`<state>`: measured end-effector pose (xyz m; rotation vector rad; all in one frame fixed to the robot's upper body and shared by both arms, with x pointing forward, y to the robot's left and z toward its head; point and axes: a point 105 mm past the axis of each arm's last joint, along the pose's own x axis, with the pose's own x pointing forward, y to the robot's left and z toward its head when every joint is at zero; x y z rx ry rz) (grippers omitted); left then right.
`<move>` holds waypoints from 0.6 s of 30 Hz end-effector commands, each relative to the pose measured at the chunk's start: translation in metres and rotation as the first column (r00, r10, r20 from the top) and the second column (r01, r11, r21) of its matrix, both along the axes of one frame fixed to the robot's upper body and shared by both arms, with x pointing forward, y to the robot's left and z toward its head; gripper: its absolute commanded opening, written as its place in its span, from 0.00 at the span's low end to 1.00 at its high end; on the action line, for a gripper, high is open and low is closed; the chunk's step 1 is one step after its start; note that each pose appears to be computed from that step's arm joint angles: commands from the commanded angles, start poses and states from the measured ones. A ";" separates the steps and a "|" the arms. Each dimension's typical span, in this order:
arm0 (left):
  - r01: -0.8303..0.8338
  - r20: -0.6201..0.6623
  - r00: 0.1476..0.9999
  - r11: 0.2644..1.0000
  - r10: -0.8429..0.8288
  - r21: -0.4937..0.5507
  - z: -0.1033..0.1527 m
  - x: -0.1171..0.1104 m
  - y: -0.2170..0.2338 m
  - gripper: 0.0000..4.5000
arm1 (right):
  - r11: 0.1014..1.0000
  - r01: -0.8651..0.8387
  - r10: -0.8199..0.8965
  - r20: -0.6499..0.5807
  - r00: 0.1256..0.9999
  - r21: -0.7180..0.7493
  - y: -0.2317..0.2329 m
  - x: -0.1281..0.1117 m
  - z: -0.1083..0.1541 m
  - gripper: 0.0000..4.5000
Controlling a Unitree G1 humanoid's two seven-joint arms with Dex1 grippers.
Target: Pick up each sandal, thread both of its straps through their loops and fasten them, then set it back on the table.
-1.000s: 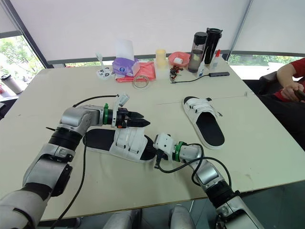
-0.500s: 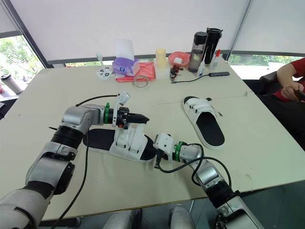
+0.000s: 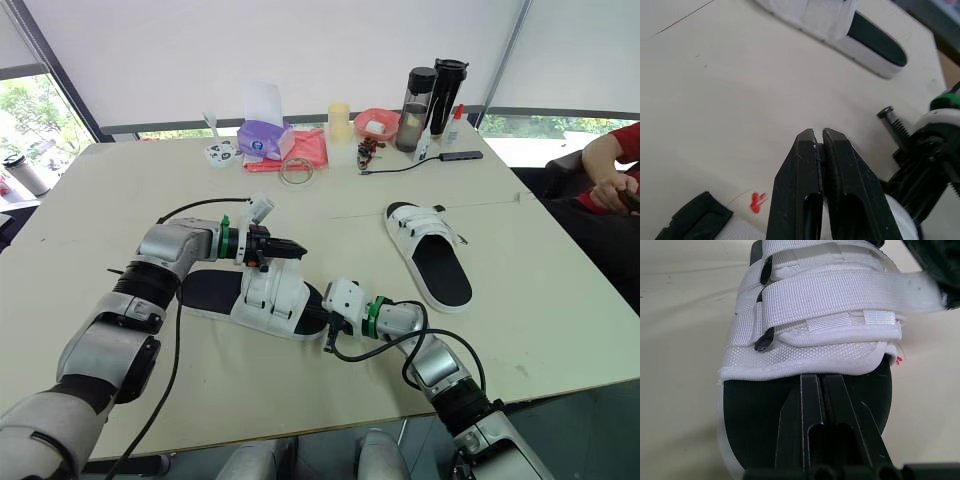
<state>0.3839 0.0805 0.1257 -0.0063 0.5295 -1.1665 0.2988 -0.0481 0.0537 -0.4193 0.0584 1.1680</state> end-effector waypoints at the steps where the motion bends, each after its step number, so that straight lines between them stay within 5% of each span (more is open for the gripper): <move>1: -0.029 0.056 0.998 0.992 0.022 0.126 -0.010 0.007 0.009 0.01 | 0.958 0.103 -0.173 -0.251 0.952 -0.269 -0.044 -0.018 -0.091 0.00; 12: 0.053 0.175 0.978 0.946 -0.114 0.320 -0.026 0.004 0.008 0.01 | 0.958 0.095 -0.165 -0.249 0.954 -0.272 -0.043 -0.019 -0.091 0.00; 15: 0.041 0.183 0.978 0.948 -0.103 0.314 -0.023 0.006 0.010 0.23 | 0.958 0.095 -0.165 -0.249 0.954 -0.272 -0.043 -0.019 -0.091 0.00; 18: 0.016 0.193 0.978 0.955 -0.076 0.297 -0.017 0.009 0.013 0.58 | 0.958 0.094 -0.164 -0.248 0.955 -0.272 -0.043 -0.019 -0.091 0.00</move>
